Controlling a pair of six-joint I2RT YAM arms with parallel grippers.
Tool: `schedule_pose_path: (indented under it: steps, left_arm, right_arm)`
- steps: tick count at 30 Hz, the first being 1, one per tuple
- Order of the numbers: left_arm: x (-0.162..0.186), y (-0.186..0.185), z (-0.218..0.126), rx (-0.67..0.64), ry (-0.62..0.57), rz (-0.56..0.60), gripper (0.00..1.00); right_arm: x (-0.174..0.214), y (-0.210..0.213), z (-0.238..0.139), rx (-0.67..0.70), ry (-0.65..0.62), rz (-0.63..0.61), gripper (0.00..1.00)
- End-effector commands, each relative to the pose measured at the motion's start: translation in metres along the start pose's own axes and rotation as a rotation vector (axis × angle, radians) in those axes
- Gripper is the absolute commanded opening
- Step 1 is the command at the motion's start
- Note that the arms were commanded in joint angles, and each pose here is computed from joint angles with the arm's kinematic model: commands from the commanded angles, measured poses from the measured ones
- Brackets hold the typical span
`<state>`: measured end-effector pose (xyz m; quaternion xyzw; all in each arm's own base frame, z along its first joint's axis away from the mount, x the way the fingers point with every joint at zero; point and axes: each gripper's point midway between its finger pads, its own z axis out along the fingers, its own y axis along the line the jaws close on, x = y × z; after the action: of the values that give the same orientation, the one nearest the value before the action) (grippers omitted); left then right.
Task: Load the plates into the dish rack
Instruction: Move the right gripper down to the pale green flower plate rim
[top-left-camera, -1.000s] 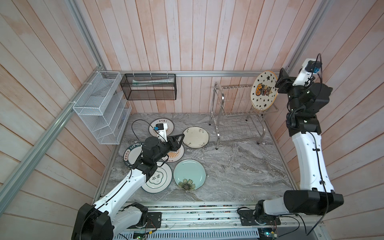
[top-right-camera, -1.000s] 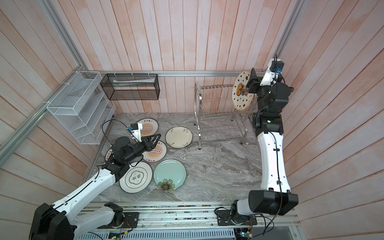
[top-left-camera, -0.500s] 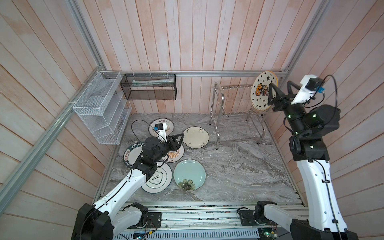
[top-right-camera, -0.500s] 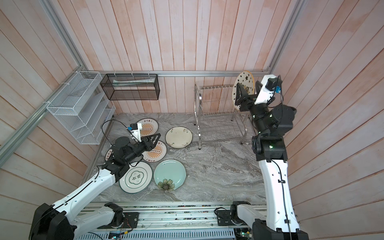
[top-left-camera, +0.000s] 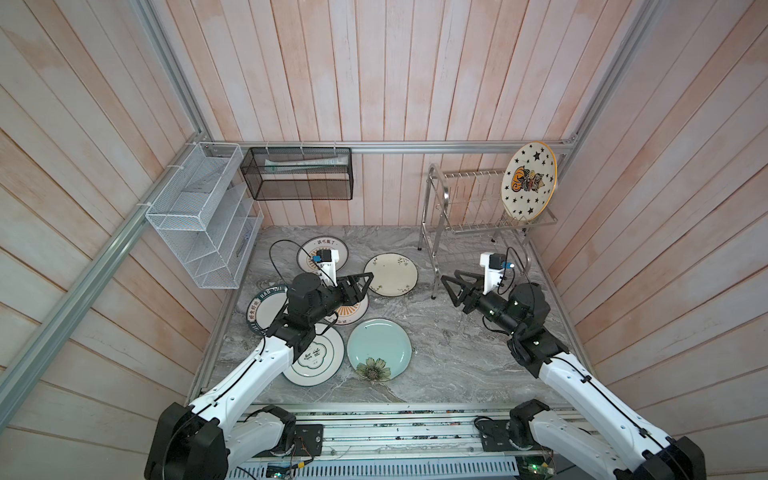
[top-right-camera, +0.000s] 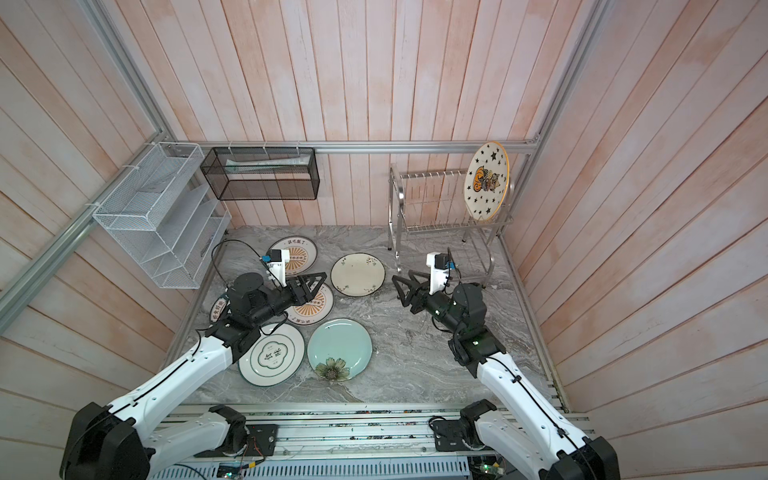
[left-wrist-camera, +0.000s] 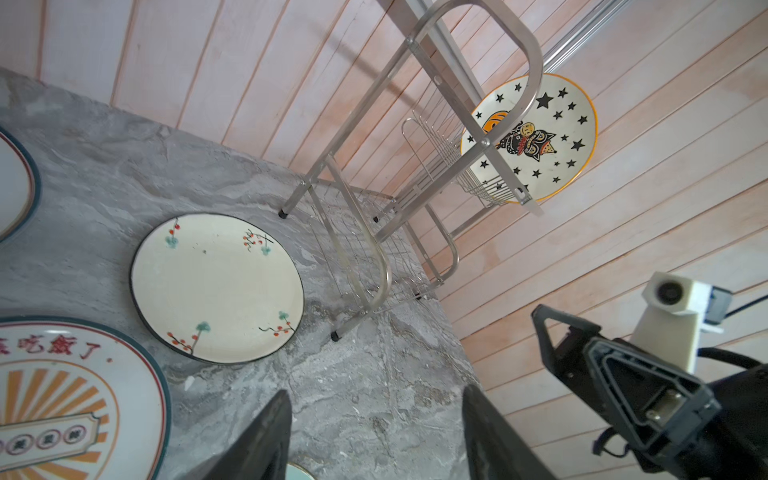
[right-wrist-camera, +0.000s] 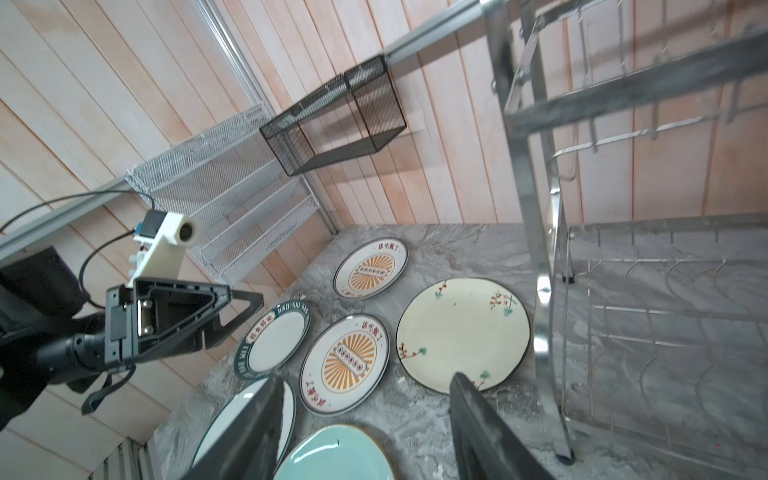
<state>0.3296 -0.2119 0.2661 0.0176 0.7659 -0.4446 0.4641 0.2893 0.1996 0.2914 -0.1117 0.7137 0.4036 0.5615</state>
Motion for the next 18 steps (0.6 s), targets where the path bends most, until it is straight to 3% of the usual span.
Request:
schedule_pose_path:
  steps: [1,4,11,18]
  left_arm:
    - [0.008,-0.003,0.005,0.035,0.056,-0.03,0.7]
    - [0.012,-0.002,0.009,0.04,0.075,-0.052,0.7]
    - [0.013,0.006,0.016,0.008,0.088,-0.07,0.7]
    - [0.039,0.028,0.007,-0.087,0.163,-0.096,0.7]
  right_arm:
    - [0.023,0.001,0.007,0.004,-0.003,0.049,0.63]
    - [0.053,-0.001,0.015,-0.008,0.066,0.087,0.6]
    - [0.079,-0.003,0.029,-0.02,0.128,0.14,0.58]
    - [0.118,-0.016,0.039,0.026,0.237,0.238,0.57]
